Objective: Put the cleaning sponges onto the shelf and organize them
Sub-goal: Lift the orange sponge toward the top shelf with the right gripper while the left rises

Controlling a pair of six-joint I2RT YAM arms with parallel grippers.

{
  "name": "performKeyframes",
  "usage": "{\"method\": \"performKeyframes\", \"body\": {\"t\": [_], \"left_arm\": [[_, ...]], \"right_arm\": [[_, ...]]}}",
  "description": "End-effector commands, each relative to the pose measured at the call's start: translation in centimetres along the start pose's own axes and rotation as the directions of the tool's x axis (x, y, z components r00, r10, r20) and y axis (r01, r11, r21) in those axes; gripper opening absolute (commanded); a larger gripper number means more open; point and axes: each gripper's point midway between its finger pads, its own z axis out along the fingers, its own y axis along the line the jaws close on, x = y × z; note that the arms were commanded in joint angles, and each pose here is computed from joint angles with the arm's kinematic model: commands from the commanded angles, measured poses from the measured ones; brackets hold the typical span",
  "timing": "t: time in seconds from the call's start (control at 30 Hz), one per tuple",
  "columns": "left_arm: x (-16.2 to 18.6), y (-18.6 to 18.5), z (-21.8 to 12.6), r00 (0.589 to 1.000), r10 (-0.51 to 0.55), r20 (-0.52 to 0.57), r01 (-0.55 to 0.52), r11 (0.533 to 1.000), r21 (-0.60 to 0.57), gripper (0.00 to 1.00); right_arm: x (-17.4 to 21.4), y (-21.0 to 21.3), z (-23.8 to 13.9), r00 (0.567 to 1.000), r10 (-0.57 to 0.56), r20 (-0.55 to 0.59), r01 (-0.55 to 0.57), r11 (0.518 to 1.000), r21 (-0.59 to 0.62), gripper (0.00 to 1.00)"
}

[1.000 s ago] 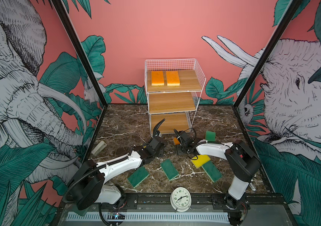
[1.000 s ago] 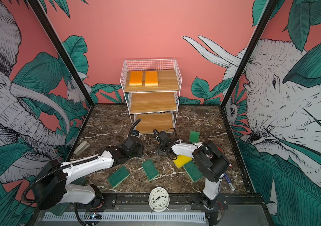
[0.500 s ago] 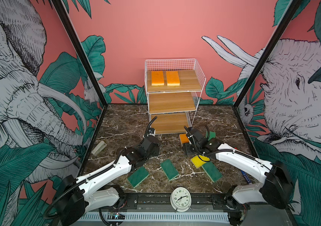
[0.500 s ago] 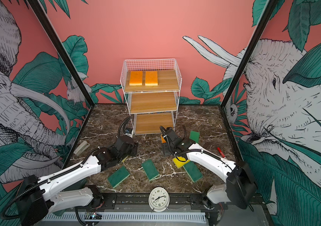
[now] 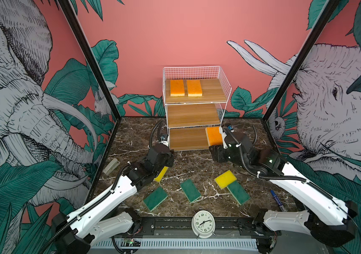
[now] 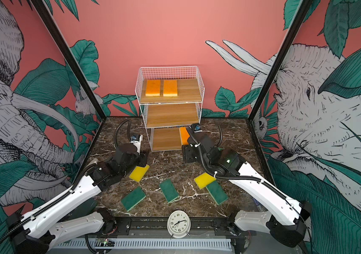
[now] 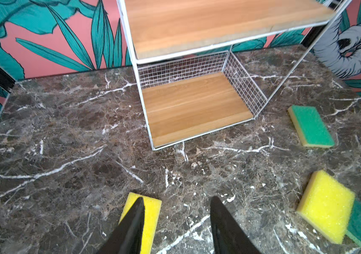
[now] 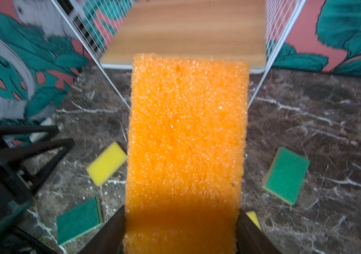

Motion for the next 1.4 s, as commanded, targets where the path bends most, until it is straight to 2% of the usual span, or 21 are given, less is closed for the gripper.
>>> {"method": "performKeyframes", "body": {"t": [0.0,0.23,0.4,0.73,1.07,1.37], "left_arm": [[-1.4,-0.1,-1.4,0.999,0.047,0.017,-0.047,0.999,0.022,0.5],[-3.4,0.3,-1.8,0.998,0.037,0.051,-0.038,0.999,0.015,0.5],[-4.7,0.4,-1.6,0.996,0.025,0.081,-0.025,1.0,0.001,0.5],[-6.7,0.1,-1.0,0.994,0.021,0.106,-0.023,1.0,0.012,0.5],[-7.2,1.4,0.2,0.994,0.006,0.105,-0.004,1.0,-0.015,0.5],[-6.5,2.3,1.4,0.996,-0.037,0.086,0.038,0.999,-0.01,0.49]], "right_arm": [[-2.3,0.2,-0.6,0.998,-0.057,0.039,0.056,0.998,0.031,0.68],[-8.8,1.7,-1.8,0.969,-0.145,0.199,0.137,0.989,0.054,0.69],[-12.6,1.8,-0.9,0.937,-0.226,0.268,0.198,0.972,0.126,0.69],[-18.8,0.1,0.1,0.906,-0.229,0.357,0.184,0.971,0.156,0.68],[-21.4,-1.9,4.7,0.9,-0.221,0.376,0.161,0.97,0.183,0.67],[-22.7,-2.9,6.8,0.904,-0.191,0.382,0.131,0.975,0.179,0.67]]}}
